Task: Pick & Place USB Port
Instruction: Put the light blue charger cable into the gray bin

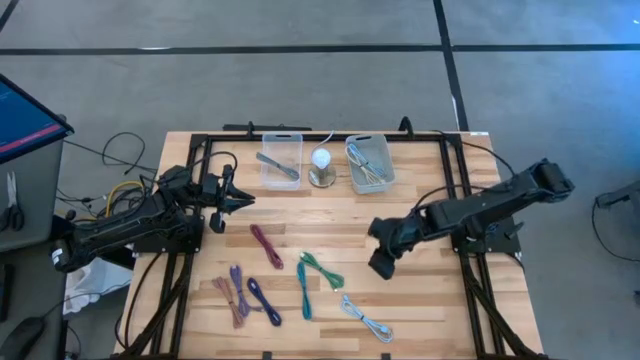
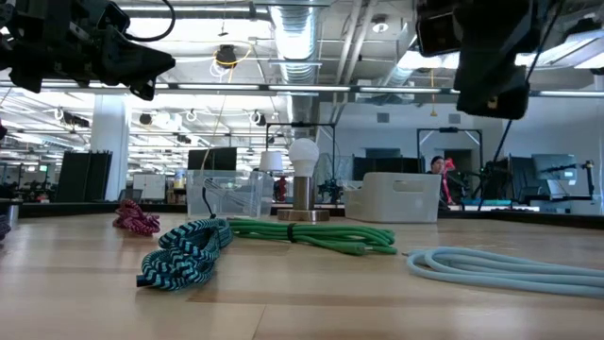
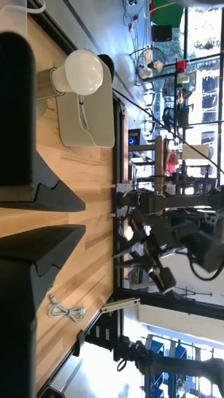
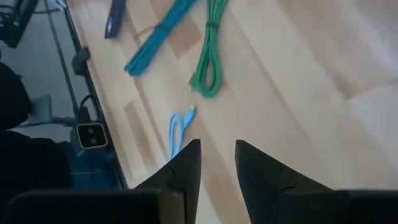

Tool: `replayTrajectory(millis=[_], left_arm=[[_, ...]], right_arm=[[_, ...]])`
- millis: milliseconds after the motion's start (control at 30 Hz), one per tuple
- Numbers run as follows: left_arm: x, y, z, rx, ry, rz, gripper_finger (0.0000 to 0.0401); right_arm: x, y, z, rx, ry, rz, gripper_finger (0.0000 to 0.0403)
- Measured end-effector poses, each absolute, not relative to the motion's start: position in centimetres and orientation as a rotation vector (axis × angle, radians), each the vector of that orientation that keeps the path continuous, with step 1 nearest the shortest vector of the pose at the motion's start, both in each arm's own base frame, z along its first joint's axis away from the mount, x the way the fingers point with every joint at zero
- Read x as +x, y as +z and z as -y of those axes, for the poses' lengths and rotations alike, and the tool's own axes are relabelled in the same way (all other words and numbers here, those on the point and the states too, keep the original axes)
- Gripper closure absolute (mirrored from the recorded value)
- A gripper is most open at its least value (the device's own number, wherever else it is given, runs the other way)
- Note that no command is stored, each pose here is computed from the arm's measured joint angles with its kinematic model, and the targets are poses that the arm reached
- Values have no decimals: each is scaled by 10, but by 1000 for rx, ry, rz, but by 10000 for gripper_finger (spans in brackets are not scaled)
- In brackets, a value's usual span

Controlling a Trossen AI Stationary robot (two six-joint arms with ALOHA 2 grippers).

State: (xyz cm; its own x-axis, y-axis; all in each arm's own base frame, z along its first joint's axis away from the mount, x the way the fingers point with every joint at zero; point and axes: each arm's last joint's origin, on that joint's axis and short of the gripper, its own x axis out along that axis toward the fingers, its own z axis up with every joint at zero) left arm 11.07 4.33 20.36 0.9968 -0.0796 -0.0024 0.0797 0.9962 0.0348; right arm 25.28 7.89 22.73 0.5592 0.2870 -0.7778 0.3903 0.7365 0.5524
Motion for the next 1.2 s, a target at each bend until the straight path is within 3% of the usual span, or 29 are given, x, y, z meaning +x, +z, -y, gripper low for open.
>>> replayTrajectory(millis=[167, 500, 1200], left_arm=[[111, 204, -43, 35, -80, -1, 357], [111, 204, -43, 45, -80, -1, 357], [111, 204, -43, 50, -80, 6, 357]], right_arm=[[273, 235, -101, 713, -43, -1004, 312], [301, 222, -130, 551, -169, -1228, 325], [320, 189, -182, 693, -261, -1332, 325]])
